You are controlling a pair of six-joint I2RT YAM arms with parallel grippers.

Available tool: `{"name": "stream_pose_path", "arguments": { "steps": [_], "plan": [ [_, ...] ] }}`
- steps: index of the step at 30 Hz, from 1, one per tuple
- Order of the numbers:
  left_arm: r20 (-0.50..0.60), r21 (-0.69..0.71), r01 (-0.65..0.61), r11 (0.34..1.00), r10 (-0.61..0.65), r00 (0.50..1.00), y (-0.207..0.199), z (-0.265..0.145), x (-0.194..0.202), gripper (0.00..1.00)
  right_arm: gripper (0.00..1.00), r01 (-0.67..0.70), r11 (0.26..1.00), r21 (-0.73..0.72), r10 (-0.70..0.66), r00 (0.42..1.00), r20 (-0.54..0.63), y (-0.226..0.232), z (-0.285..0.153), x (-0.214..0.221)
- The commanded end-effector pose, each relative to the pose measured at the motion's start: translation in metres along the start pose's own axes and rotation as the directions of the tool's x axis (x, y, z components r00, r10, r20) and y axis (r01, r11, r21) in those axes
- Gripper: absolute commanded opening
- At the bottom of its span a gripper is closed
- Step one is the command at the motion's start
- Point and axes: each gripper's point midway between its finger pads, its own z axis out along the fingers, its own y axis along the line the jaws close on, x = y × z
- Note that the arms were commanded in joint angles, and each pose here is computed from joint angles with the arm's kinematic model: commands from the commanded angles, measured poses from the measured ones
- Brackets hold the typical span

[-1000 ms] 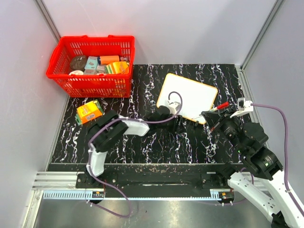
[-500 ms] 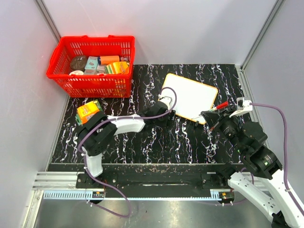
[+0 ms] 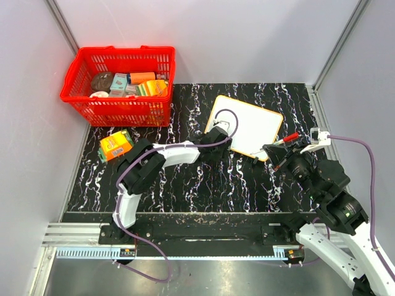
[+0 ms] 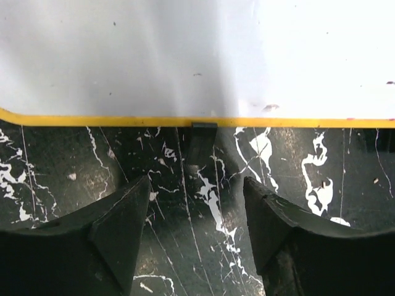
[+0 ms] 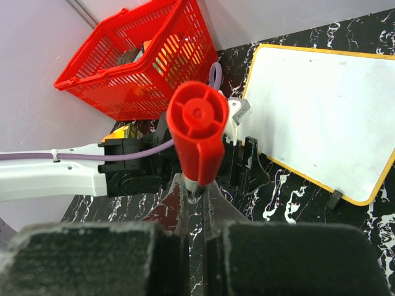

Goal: Write a sentence on the whiteboard
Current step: Adjust the whiteboard at the center of the board.

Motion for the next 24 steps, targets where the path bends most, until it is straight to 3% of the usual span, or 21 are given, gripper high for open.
{"name": "stream_pose_path", "arguments": {
  "steps": [1, 15, 24],
  "plan": [
    [-0.006, -0.043, -0.007, 0.999, 0.007, 1.0, 0.007, 0.009, -0.007, 0.63, 0.0, 0.009, 1.0, 0.0, -0.009, 0.998, 0.054, 0.004, -0.005, -0.019],
    [-0.019, -0.079, -0.006, 0.997, 0.005, 1.0, 0.011, 0.03, -0.005, 0.47, 0.0, 0.01, 1.0, 0.004, -0.01, 0.999, 0.045, 0.002, -0.007, -0.016],
    [-0.046, -0.082, -0.008, 0.997, 0.005, 0.999, 0.014, 0.034, 0.008, 0.17, 0.0, 0.007, 1.0, 0.007, -0.007, 0.999, 0.043, 0.001, -0.009, -0.015]
  ]
}}
